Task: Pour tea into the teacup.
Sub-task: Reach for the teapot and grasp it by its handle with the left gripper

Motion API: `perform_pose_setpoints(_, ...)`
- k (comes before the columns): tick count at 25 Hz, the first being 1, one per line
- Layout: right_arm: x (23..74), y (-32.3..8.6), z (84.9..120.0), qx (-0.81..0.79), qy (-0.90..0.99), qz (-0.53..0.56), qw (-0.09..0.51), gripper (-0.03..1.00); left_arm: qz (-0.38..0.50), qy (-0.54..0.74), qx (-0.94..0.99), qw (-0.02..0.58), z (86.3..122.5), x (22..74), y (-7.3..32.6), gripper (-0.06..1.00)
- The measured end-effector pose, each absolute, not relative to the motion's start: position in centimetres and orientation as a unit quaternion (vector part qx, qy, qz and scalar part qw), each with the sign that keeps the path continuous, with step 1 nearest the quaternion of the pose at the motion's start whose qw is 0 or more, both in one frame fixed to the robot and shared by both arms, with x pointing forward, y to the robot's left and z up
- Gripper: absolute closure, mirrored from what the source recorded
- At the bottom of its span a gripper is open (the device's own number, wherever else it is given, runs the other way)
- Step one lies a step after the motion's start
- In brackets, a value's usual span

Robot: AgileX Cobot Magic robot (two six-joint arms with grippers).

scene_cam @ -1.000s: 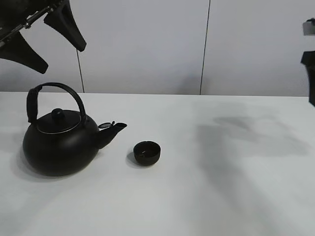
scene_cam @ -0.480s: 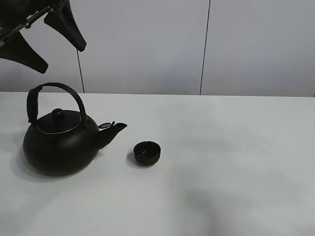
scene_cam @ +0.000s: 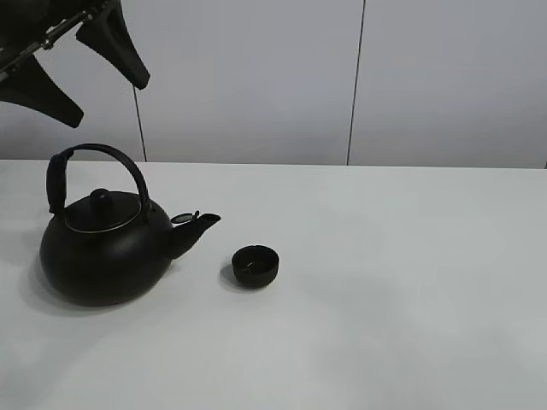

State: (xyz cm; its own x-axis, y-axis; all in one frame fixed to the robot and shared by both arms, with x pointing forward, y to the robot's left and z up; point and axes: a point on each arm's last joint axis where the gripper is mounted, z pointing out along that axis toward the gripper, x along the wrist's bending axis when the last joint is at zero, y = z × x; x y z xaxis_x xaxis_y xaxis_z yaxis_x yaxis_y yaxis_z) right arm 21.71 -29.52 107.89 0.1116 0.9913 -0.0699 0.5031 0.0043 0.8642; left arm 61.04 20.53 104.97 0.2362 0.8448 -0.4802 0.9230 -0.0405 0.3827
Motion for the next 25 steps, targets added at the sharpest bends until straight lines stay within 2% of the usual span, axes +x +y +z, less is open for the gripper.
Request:
perform_pose_setpoints(8,22.5,-29.3,104.5,0.631,0.608,0.322,0.359,0.44,-0.061,0.615,0.719,0.319,105.0,61.0,20.5,0.31)
perform_pose_setpoints(25,23.4,-29.3,104.4,0.62,0.596,0.346,0.376,0.44,-0.061,0.615,0.718,0.32,105.0,61.1,20.5,0.31)
